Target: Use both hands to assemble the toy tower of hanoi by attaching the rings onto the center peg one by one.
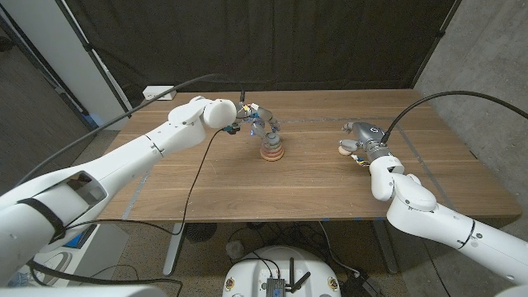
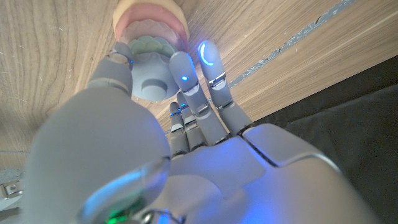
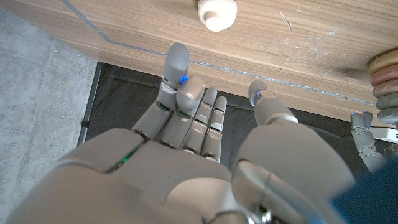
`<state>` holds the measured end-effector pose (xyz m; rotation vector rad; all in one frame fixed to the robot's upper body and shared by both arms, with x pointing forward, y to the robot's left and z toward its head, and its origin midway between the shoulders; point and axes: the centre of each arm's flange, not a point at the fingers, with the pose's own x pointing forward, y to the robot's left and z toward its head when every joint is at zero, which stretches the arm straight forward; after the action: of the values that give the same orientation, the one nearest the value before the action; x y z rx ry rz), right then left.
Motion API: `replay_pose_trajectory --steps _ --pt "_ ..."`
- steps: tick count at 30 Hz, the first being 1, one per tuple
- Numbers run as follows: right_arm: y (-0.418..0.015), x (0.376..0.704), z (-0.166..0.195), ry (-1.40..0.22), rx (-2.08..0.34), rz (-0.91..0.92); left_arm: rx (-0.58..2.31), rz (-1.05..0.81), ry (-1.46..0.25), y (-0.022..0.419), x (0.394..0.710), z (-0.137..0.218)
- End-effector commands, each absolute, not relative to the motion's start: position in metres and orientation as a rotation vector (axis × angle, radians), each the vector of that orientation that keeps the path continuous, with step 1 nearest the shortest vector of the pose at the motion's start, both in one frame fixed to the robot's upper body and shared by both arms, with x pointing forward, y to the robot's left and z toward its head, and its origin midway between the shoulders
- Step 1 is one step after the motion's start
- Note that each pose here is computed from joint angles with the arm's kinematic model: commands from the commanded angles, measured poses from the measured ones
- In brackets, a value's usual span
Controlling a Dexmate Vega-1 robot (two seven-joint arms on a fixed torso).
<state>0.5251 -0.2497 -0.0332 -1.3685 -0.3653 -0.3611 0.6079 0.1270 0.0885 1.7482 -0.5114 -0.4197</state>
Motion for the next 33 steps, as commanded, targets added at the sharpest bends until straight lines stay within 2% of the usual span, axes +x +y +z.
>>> replay_pose_trajectory --steps 1,33 --pt "-0.247 0.525 -0.033 -0.372 -1.369 -0.359 1.758 -0.409 -0.498 0.132 0.603 0.093" --pt "-0.241 0.531 -0.026 -0.386 -1.359 -0.332 1.608 -0.158 -0.503 0.209 0.564 0.082"
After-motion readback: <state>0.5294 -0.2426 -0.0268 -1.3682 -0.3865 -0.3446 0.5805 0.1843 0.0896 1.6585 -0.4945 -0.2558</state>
